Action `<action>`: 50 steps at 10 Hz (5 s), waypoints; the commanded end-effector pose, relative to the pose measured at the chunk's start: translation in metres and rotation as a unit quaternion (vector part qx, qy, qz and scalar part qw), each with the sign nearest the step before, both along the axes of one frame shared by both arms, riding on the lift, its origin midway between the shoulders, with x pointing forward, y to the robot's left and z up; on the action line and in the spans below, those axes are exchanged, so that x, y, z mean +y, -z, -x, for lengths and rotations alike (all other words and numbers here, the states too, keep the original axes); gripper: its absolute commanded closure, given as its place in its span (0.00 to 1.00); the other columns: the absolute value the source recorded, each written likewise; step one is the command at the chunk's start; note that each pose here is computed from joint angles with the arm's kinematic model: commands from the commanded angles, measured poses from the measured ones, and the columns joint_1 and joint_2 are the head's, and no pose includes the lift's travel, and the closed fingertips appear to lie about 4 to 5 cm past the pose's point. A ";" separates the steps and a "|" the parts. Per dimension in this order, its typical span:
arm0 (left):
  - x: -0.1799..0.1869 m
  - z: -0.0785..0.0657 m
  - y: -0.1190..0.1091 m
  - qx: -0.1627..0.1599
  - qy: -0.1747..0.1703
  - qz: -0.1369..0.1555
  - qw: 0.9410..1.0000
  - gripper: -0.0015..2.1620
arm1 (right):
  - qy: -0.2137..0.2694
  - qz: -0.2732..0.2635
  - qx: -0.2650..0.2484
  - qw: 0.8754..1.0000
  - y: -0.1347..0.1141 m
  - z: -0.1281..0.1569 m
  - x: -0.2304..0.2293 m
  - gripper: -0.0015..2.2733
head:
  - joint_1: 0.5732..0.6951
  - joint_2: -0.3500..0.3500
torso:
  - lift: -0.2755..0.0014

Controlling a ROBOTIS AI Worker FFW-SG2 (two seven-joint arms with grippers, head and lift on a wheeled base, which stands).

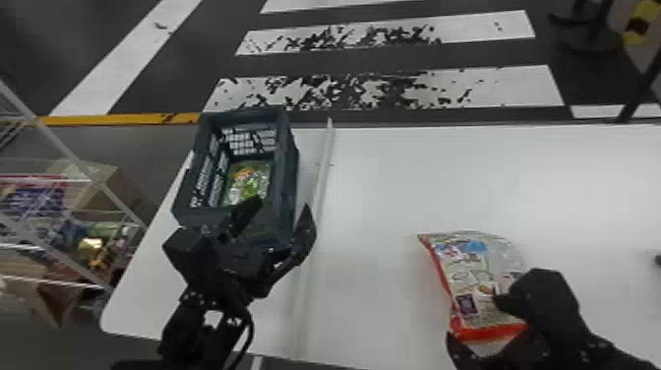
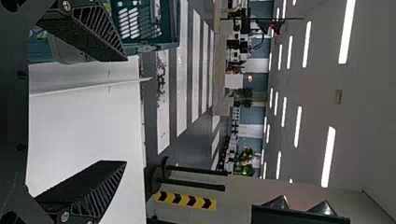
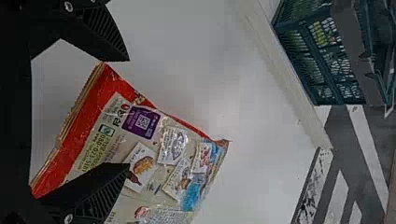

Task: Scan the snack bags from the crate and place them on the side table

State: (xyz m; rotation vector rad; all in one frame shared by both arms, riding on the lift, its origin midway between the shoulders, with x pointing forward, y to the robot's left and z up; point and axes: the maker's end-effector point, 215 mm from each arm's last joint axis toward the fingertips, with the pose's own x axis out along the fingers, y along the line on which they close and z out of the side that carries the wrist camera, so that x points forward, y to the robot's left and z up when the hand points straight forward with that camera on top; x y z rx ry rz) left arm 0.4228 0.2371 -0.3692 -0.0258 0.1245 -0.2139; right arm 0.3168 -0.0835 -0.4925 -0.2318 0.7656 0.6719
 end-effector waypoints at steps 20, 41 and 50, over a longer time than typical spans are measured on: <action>-0.001 -0.003 0.011 0.012 -0.003 0.004 1.000 0.04 | 0.029 -0.034 -0.025 0.999 0.031 -0.053 -0.008 0.99 | 1.00 0.80 | 0.66; -0.005 0.001 0.012 0.018 0.002 0.004 1.000 0.04 | -0.051 0.018 -0.042 0.998 0.023 -0.060 0.061 0.99 | 1.00 0.94 | 0.66; 0.001 0.004 0.014 0.020 -0.003 0.001 1.000 0.04 | -0.049 0.028 -0.065 0.996 0.012 -0.106 0.068 0.99 | 1.00 0.93 | 0.66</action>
